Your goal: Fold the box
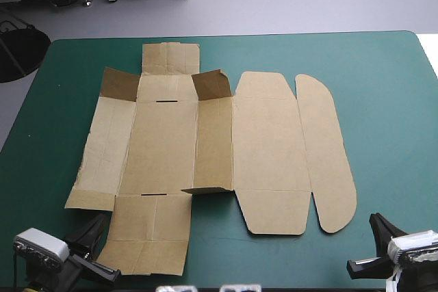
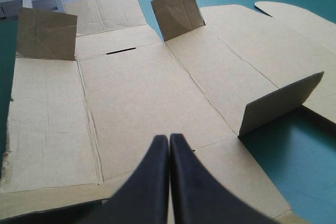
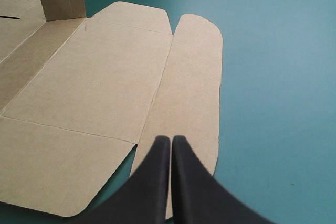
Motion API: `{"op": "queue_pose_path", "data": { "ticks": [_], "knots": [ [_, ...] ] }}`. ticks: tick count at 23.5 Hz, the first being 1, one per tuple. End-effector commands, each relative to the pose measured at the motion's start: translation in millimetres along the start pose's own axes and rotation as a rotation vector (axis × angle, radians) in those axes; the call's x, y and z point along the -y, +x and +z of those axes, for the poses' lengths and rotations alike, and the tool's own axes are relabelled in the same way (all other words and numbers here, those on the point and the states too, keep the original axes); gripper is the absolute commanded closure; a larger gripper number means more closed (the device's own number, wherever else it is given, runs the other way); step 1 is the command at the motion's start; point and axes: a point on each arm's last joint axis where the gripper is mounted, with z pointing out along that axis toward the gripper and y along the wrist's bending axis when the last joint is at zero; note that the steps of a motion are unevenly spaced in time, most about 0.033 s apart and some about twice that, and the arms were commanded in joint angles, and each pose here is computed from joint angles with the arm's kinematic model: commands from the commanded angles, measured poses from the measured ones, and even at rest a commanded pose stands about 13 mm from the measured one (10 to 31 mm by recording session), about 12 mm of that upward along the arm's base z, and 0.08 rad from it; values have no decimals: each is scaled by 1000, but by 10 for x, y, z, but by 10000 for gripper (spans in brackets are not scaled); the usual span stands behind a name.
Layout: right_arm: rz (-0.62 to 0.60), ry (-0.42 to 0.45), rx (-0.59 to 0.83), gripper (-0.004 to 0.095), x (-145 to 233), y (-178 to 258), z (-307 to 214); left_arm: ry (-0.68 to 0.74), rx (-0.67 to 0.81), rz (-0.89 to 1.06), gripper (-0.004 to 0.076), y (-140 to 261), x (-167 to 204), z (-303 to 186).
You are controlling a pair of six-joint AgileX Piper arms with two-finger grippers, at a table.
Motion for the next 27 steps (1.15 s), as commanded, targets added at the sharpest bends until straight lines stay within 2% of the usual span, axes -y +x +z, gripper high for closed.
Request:
{"op": "queue_pose_path", "data": {
  "ticks": [1,6,12,15,17,21,23,27],
  "knots": [
    [-14,16,124,908,-12,-120,-104,-12,104,-13,733,-128,2,-57],
    [-14,16,124,908,-12,-120,-104,-11,96,-21,733,-155,-4,-47],
    [-14,16,124,908,-12,-120,-104,-14,58,-40,733,-701,-90,53],
    [-16,19,124,908,-10,-120,-104,-11,1,-59,733,-1111,-200,278],
    [-16,19,124,908,-10,-120,-104,-10,-36,-70,733,-1248,-264,431],
    [-16,19,124,908,-10,-120,-104,-14,-118,-102,733,-1395,-413,821],
    [-16,19,124,908,-10,-120,-104,-15,-193,-130,733,-1458,-539,1172],
    [-16,19,124,908,-10,-120,-104,-28,-229,-166,733,-1549,-674,1524]
  ]
}}
